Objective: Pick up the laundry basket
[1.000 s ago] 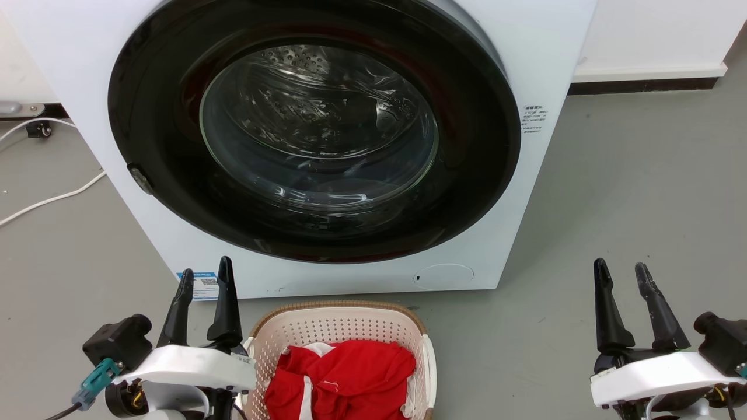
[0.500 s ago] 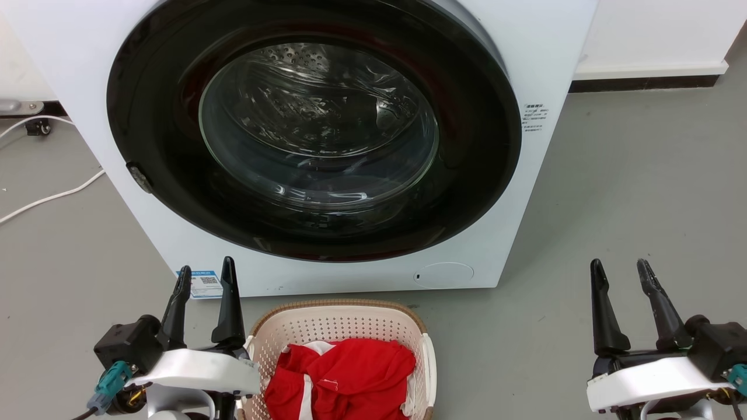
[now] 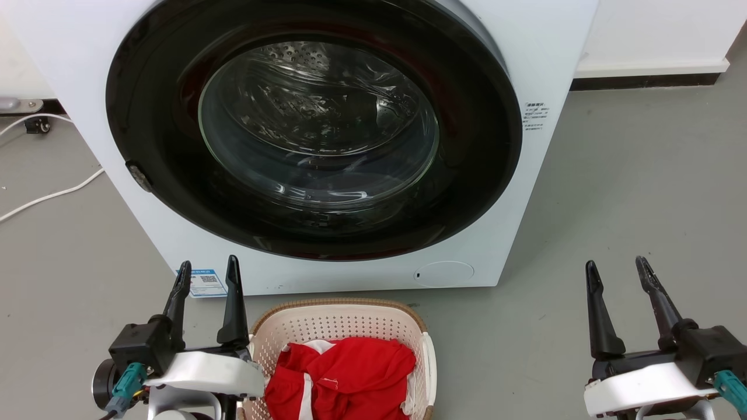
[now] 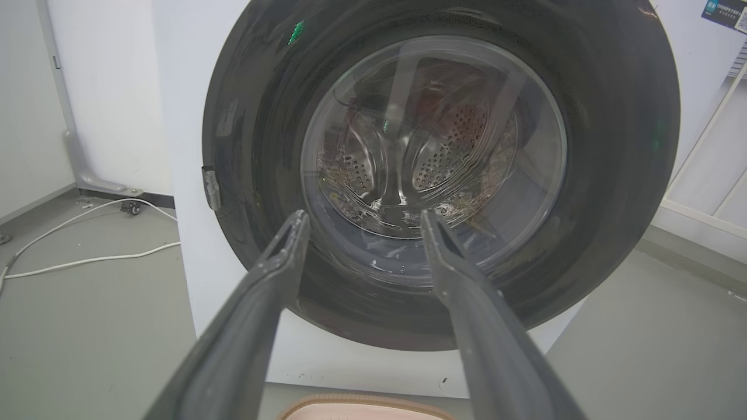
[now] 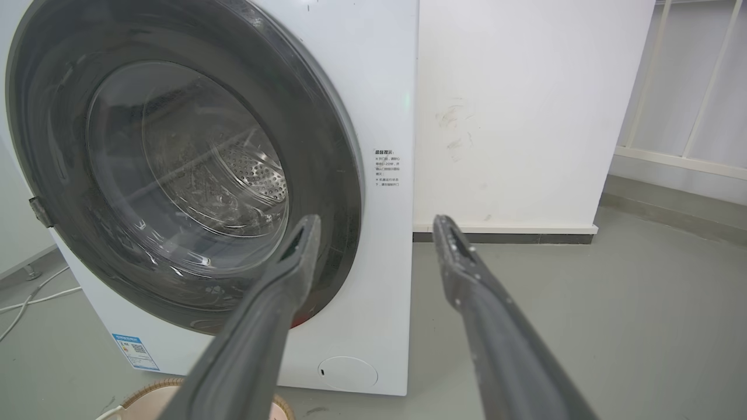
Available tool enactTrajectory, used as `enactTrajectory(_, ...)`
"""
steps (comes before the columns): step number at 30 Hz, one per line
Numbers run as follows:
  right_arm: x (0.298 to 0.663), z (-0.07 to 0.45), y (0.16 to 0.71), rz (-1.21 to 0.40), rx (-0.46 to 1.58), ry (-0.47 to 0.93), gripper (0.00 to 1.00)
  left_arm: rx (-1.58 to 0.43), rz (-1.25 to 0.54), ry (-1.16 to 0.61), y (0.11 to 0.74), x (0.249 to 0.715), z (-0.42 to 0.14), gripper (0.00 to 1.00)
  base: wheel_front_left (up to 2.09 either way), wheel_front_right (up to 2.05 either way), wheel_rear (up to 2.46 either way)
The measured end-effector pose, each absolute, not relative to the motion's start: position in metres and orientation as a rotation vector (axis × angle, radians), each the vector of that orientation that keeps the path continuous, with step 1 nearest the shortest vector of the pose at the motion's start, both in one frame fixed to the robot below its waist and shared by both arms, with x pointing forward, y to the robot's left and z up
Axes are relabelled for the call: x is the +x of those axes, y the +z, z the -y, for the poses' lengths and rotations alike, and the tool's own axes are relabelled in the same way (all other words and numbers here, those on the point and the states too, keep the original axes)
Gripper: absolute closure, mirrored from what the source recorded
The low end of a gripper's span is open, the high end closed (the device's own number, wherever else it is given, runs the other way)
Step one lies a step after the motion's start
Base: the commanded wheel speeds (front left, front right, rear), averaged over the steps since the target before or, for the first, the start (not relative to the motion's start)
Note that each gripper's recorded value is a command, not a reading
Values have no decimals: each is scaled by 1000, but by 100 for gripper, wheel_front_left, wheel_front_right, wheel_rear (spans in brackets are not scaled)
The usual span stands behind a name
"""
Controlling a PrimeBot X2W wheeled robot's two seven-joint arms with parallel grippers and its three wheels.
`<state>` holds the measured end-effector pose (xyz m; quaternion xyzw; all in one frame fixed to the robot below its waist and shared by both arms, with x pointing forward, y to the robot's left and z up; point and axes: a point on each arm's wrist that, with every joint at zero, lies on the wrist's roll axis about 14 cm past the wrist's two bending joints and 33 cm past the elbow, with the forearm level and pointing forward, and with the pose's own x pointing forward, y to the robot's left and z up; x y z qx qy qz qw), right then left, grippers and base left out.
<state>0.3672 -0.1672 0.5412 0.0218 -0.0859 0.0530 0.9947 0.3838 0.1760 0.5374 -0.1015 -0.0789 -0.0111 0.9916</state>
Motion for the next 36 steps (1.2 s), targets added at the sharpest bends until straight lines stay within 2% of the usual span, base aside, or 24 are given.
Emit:
enactTrajectory(20,362,169,540,187,-79,108,0,-68,171,-30,536,378,-174,0,0,0,0)
enactTrajectory(36,361,172,536,176,-40,97,0,-69,157,-24,530,377,-175,0,0,0,0)
